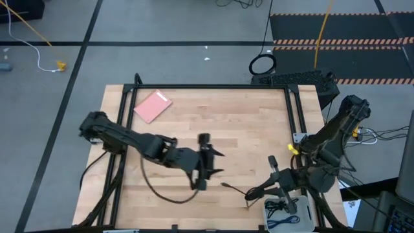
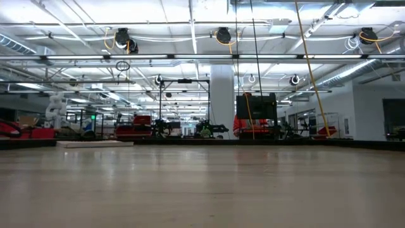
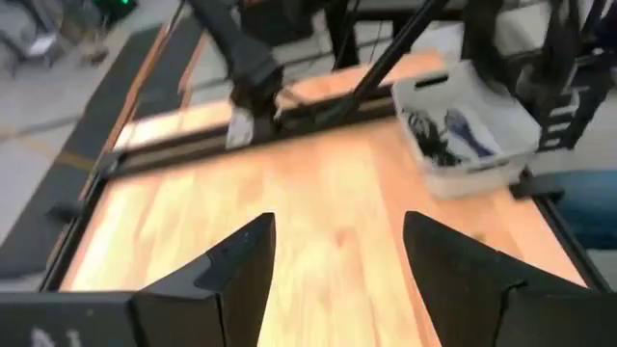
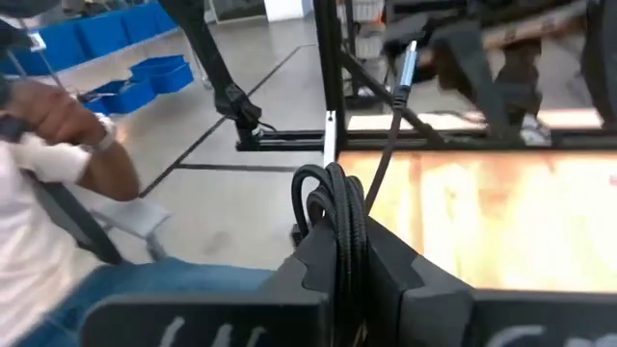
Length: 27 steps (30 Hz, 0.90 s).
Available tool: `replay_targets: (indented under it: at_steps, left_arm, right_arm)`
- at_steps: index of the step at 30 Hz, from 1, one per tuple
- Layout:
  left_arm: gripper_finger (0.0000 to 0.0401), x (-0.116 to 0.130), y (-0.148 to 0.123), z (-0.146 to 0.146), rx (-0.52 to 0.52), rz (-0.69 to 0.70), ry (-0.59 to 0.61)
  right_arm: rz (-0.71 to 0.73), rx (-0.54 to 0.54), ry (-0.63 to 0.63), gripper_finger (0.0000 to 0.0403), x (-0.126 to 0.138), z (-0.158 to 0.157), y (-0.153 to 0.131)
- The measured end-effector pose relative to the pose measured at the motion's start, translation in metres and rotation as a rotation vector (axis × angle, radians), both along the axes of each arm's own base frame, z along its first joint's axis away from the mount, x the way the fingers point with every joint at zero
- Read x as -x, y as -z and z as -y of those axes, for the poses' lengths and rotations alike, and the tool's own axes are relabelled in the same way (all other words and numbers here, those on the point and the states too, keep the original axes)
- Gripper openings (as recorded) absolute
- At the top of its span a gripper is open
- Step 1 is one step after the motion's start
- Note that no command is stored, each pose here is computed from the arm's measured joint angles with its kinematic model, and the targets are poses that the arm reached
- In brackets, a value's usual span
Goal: Pick and place USB-C Cables
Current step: Put the black charger cable into the bin
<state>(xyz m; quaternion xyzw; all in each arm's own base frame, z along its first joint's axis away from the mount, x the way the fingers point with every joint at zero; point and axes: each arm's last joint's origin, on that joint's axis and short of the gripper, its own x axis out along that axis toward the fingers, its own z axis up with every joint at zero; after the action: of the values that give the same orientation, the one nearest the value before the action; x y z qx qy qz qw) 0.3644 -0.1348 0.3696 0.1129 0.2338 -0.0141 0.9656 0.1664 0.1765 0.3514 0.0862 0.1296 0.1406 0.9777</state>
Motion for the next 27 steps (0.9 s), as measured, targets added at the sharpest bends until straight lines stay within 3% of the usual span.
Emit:
replay_targets:
  at_steps: [8, 15, 20, 27]
  left_arm:
    - [0.0186, 0.043, 0.01, 0.029, -0.042, -0.204, -0.056]
    - [0.0163, 0.058, 0.048, 0.051, -0.045, -0.292, -0.063]
    - [0.0161, 0.066, 0.076, 0.055, -0.034, -0.346, -0.088]
    - [0.0161, 0.069, 0.096, 0.053, -0.014, -0.381, -0.13]
  right_arm:
    - [-0.081, -0.187, 0.006, 0.0012, 0.015, 0.001, -0.047]
    - [-0.176, -0.227, -0.014, 0.0012, 0.03, -0.002, -0.07]
    - [-0.239, -0.247, -0.014, 0.0012, 0.037, -0.005, -0.073]
    - [-0.386, -0.23, 0.039, 0.0012, 0.039, -0.018, -0.052]
